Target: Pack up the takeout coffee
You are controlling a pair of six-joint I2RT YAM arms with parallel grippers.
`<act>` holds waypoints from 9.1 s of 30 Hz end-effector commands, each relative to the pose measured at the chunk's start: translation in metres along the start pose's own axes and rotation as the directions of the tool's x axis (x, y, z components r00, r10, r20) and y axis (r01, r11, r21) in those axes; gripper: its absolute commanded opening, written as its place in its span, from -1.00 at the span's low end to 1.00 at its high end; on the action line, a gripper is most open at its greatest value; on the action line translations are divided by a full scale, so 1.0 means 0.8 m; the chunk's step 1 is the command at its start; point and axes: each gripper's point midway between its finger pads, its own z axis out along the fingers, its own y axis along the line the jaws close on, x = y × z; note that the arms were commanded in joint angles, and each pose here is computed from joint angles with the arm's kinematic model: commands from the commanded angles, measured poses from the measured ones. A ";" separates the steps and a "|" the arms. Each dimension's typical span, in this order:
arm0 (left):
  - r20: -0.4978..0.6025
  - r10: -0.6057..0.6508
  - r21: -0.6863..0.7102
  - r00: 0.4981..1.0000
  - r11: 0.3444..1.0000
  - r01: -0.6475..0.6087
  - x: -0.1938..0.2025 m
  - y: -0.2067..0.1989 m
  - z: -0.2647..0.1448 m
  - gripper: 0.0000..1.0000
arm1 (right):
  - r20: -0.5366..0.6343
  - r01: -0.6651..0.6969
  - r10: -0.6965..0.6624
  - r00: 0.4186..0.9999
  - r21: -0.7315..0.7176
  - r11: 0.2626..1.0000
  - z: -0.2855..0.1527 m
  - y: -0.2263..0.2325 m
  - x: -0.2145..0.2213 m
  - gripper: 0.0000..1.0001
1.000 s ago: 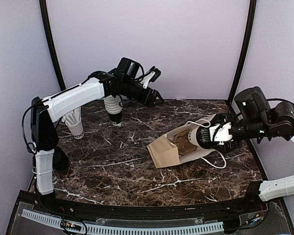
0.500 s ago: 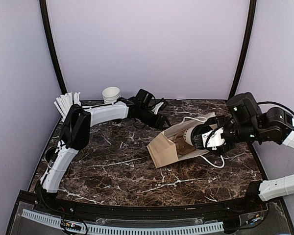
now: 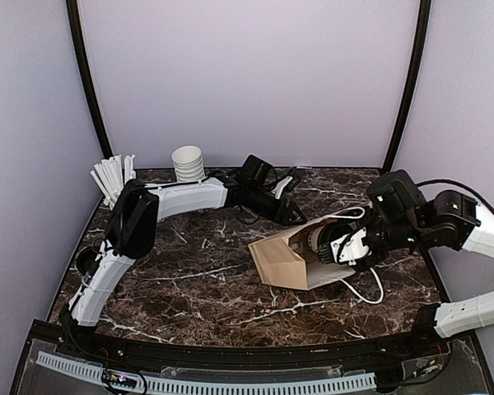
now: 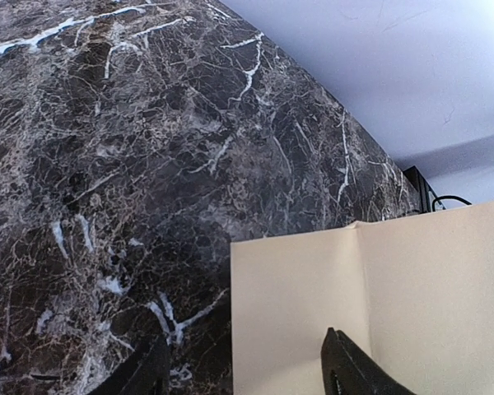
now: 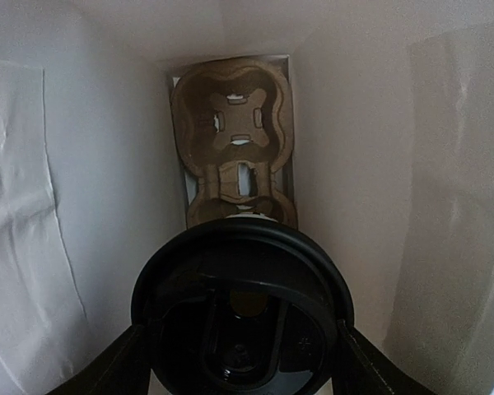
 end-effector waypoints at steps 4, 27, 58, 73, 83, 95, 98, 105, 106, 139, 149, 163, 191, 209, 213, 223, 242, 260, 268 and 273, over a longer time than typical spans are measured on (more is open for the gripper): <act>0.001 0.014 0.059 1.000 0.998 -0.014 0.005 -0.010 0.004 0.32 | -0.016 0.028 -0.027 0.999 0.059 0.998 0.015 -0.002 0.002 0.47; -0.041 0.000 0.140 0.999 0.990 0.006 0.026 -0.015 0.019 0.30 | -0.062 0.079 -0.077 0.995 0.038 0.996 0.057 0.000 0.002 0.46; 0.103 0.065 -0.086 0.993 0.995 -0.056 -0.033 -0.020 -0.166 0.31 | -0.049 -0.141 0.133 0.990 -0.254 0.957 0.106 -0.038 0.009 0.46; 0.145 0.076 -0.137 0.987 0.989 -0.056 -0.014 -0.053 -0.224 0.32 | -0.040 -0.257 0.263 0.964 -0.400 0.880 0.140 -0.040 0.024 0.46; 0.158 0.064 -0.145 0.985 0.989 -0.041 -0.003 -0.060 -0.236 0.32 | -0.137 -0.363 0.347 0.928 -0.547 0.754 0.166 -0.026 0.040 0.37; 0.167 0.057 -0.150 0.984 0.988 -0.031 0.006 -0.065 -0.245 0.32 | -0.180 -0.416 0.383 0.906 -0.551 0.724 0.180 -0.018 0.045 0.40; 0.174 0.056 -0.152 0.983 0.988 -0.029 0.006 -0.066 -0.247 0.32 | -0.220 -0.459 0.406 0.887 -0.515 0.724 0.188 -0.026 0.052 0.39; 0.203 0.082 -0.165 0.976 0.985 -0.049 -0.004 -0.076 -0.260 0.33 | -0.208 -0.466 0.420 0.883 -0.487 0.738 0.178 -0.040 0.049 0.49; 0.208 0.088 -0.170 0.974 0.984 -0.053 -0.006 -0.077 -0.263 0.33 | -0.202 -0.463 0.420 0.885 -0.484 0.742 0.176 -0.042 0.048 0.50; 0.235 0.140 -0.140 0.962 0.984 -0.109 -0.037 -0.106 -0.281 0.36 | -0.099 -0.516 0.516 0.851 -0.349 0.783 0.080 -0.129 -0.016 0.97; 0.232 0.171 -0.177 0.958 0.975 -0.131 -0.047 -0.110 -0.293 0.36 | -0.041 -0.525 0.537 0.843 -0.279 0.804 0.037 -0.157 -0.021 0.97; 0.216 0.256 -0.108 0.942 0.965 -0.238 -0.073 -0.171 -0.269 0.33 | 0.145 -0.492 0.505 0.851 -0.115 0.863 -0.055 -0.212 -0.035 0.94; 0.024 0.390 -0.236 0.920 0.897 -0.374 -0.081 -0.166 -0.206 -1.00 | 0.132 -0.678 0.666 0.734 0.190 0.710 -0.064 -0.271 0.093 0.57; -0.122 0.665 -0.313 0.737 0.678 -0.665 -0.044 -0.247 -0.182 -1.00 | 0.038 -0.778 0.797 0.602 0.250 0.576 -0.012 -0.228 0.182 0.63; -0.137 0.688 -0.314 0.713 0.653 -0.690 -0.030 -0.269 -0.176 -1.00 | 0.036 -0.787 0.811 0.584 0.268 0.555 -0.016 -0.227 0.191 0.64; -0.205 0.741 -0.486 0.639 0.489 -0.724 -0.048 -0.251 -0.194 -1.00 | 0.065 -0.827 0.850 0.523 0.283 0.486 -0.028 -0.223 0.213 0.66; -0.251 0.749 -0.620 0.613 0.362 -0.696 -0.094 -0.190 -0.254 -1.00 | 0.062 -0.839 0.859 0.508 0.263 0.477 -0.019 -0.215 0.213 0.67; -0.141 0.740 -0.551 0.657 0.493 -0.674 -0.088 -0.182 -0.258 -1.00 | 0.061 -0.857 0.871 0.488 0.226 0.464 -0.006 -0.212 0.211 0.68; -0.084 0.733 -0.514 0.675 0.549 -0.660 -0.071 -0.197 -0.260 -1.00 | 0.061 -0.859 0.872 0.486 0.214 0.464 -0.003 -0.210 0.209 0.68; -0.054 0.738 -0.489 0.673 0.568 -0.662 -0.064 -0.217 -0.250 -1.00 | 0.061 -0.863 0.874 0.482 0.205 0.462 0.000 -0.208 0.209 0.68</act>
